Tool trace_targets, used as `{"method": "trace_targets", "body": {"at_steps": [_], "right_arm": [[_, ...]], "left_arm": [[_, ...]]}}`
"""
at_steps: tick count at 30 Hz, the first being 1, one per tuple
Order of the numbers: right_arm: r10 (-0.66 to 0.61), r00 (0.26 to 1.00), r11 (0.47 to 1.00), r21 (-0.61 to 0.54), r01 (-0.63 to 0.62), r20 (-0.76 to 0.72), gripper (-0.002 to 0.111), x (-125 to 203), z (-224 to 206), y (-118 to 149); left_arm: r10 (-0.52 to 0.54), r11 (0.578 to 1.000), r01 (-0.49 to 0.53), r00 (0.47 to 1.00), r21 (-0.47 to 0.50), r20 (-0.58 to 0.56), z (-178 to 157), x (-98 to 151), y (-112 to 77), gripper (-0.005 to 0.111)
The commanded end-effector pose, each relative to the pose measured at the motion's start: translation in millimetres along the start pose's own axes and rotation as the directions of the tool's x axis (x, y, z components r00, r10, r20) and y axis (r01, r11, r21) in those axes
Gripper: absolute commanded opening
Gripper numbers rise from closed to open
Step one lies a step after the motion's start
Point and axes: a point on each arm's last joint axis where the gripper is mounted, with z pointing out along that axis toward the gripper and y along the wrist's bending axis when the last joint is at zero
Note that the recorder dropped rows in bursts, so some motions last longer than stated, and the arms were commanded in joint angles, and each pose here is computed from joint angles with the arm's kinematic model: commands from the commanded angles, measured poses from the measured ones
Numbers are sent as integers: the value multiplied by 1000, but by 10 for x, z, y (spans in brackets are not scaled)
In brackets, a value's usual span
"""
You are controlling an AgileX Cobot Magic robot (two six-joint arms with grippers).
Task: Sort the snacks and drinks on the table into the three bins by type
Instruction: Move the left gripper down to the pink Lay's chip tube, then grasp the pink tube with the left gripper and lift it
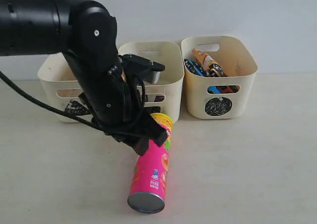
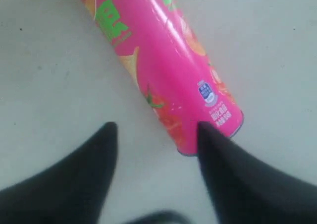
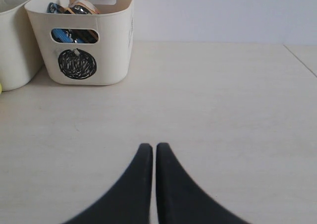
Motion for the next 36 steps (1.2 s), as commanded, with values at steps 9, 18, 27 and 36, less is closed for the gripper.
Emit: {"method": "trace_targets", "body": {"at_steps": [9,18,27,36], "right_arm": [[-8,1000,1000,8,8,8,0,7,1,-5],[-8,1000,1000,8,8,8,0,7,1,-5],[-8,1000,1000,8,8,8,0,7,1,-5],[-8,1000,1000,8,8,10,0,5,1,-5]], "left_arm": [[-69,997,65,985,29,161,322,-253,-49,106],[-134,991,131,985,28,113,677,-421,-56,100],[-122,992,123,991,-7,56,986,-418,-20,100],[-122,992,123,992,-14,16,1163,-383,-19,78]]}}
